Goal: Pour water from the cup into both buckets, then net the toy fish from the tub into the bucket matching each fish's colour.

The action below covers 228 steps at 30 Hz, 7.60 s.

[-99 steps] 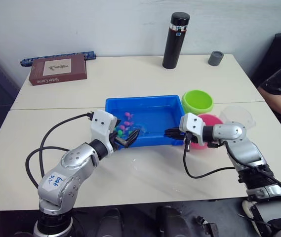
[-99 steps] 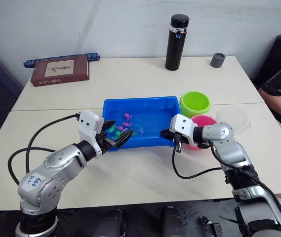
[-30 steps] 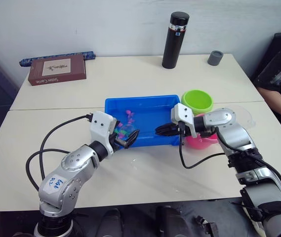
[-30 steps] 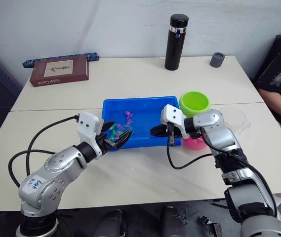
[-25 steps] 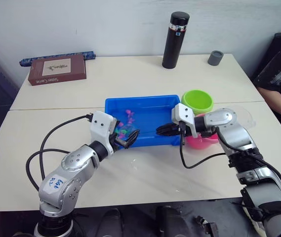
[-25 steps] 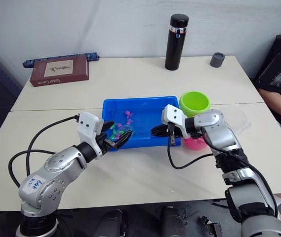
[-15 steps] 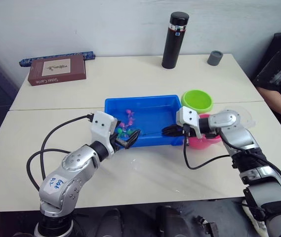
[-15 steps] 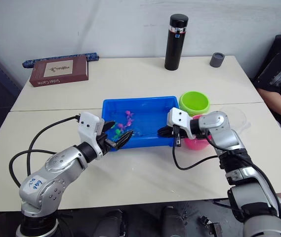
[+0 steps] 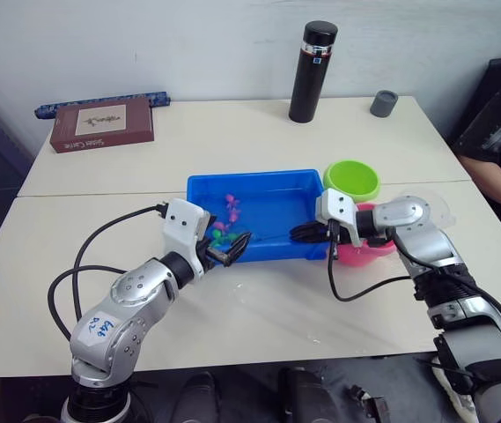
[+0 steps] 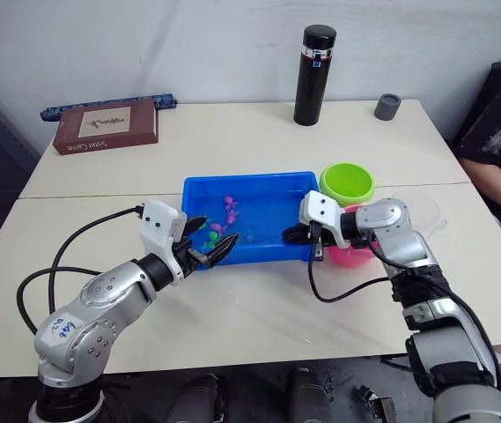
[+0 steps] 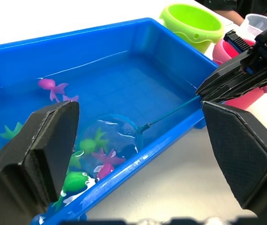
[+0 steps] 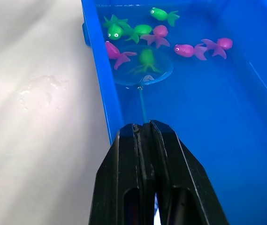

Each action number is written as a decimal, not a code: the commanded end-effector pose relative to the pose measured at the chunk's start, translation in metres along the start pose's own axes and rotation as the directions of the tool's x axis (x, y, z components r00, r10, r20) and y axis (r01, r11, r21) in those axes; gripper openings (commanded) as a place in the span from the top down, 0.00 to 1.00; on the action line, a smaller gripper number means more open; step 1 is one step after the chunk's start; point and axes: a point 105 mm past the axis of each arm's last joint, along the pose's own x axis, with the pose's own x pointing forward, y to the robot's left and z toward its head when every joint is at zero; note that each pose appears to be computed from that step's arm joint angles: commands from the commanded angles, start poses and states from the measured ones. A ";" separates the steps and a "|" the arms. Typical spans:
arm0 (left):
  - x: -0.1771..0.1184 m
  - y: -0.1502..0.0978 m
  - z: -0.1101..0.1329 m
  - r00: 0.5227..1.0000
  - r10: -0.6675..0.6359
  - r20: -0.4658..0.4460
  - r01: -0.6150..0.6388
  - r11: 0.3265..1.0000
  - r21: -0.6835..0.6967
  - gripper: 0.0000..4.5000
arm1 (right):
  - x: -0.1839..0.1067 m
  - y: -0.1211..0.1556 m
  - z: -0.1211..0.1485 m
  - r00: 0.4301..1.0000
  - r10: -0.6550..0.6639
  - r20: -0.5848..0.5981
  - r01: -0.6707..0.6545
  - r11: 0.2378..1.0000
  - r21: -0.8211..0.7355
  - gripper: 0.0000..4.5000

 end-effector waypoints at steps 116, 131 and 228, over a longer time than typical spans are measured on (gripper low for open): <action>0.031 -0.040 0.045 0.832 -0.552 0.052 0.522 0.811 0.263 0.00 | -0.210 0.077 -0.018 0.496 -0.838 -0.226 0.794 0.543 -0.273 1.00; 0.031 -0.041 0.044 0.834 -0.549 0.054 0.519 0.814 0.259 0.00 | -0.190 0.088 -0.025 0.606 -0.766 -0.214 0.506 0.579 -0.640 1.00; -0.001 0.013 0.007 0.995 0.096 0.038 -0.099 0.992 0.083 0.00 | -0.019 -0.019 -0.022 0.905 -0.426 0.001 0.426 0.904 -0.045 1.00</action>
